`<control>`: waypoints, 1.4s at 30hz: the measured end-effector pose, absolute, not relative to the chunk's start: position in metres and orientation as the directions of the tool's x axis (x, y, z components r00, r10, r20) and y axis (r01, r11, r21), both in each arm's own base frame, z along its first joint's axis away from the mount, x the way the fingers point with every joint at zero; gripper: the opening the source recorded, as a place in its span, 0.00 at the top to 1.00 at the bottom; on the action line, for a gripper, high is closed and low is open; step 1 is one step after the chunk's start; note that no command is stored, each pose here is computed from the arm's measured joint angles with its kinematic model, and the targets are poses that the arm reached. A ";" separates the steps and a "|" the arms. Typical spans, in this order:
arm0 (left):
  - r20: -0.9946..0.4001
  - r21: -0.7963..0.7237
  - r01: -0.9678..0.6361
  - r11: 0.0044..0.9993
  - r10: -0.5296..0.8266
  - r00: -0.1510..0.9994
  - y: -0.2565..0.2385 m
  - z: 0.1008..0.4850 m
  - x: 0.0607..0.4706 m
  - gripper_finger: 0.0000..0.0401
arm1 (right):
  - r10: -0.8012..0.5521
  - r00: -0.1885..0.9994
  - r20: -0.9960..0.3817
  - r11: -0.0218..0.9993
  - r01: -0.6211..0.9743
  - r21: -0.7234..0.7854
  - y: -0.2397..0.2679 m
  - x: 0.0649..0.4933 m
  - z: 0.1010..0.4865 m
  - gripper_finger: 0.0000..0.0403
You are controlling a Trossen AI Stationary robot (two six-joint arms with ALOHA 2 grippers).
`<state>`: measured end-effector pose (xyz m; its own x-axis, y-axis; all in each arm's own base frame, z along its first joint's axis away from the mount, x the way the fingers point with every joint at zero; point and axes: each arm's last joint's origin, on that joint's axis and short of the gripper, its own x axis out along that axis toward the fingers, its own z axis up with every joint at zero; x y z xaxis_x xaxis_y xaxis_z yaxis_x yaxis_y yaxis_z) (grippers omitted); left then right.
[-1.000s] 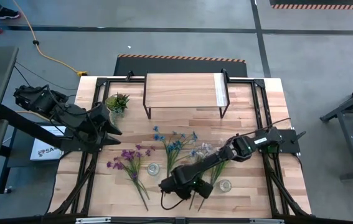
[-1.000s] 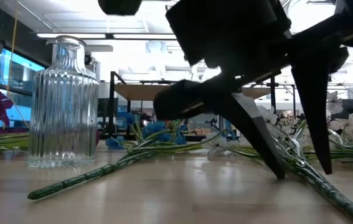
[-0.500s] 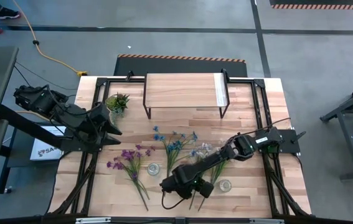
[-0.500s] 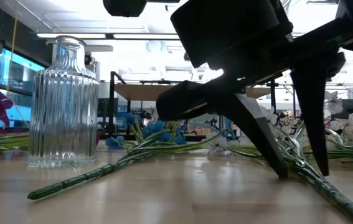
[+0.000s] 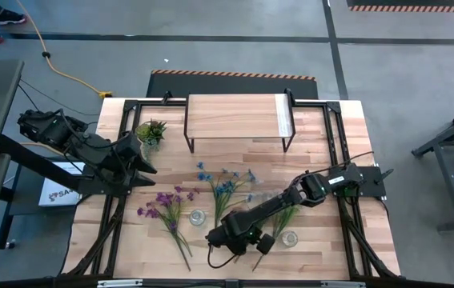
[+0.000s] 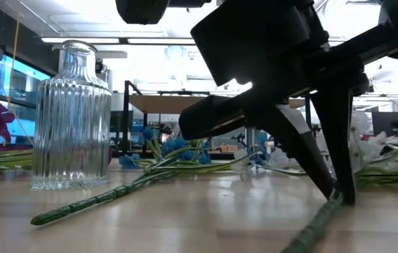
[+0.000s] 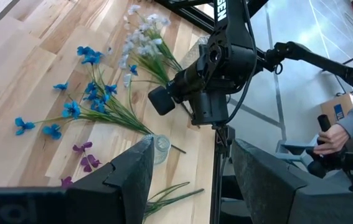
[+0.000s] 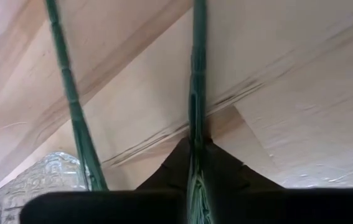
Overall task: Pick and place flowers into a vace then onto a shelf
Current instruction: Put the left white flowers into the right transparent vase
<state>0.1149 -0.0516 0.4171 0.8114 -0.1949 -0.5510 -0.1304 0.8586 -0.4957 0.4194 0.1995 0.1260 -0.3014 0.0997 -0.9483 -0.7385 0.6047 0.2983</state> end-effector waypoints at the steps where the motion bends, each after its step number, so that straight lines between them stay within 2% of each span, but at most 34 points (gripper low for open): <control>1: -0.551 -0.496 -0.131 0.859 -0.195 0.812 -0.052 0.417 0.115 0.38 | 0.098 -0.302 -0.948 0.605 -0.739 0.298 0.199 0.419 0.126 0.96; 13: -0.551 -0.496 -0.131 0.859 -0.195 0.811 -0.052 0.417 0.115 0.38 | 0.045 -0.306 -0.951 0.614 -0.742 0.268 0.195 0.419 0.127 0.99; 25: -0.551 -0.496 -0.131 0.859 -0.194 0.811 -0.052 0.417 0.115 0.38 | -0.099 -0.250 -0.963 0.628 -0.767 0.134 0.183 0.427 0.146 1.00; 42: -0.551 -0.496 -0.131 0.858 -0.195 0.812 -0.052 0.417 0.115 0.38 | -0.090 -0.154 -0.984 0.627 -0.776 0.064 0.182 0.434 0.176 1.00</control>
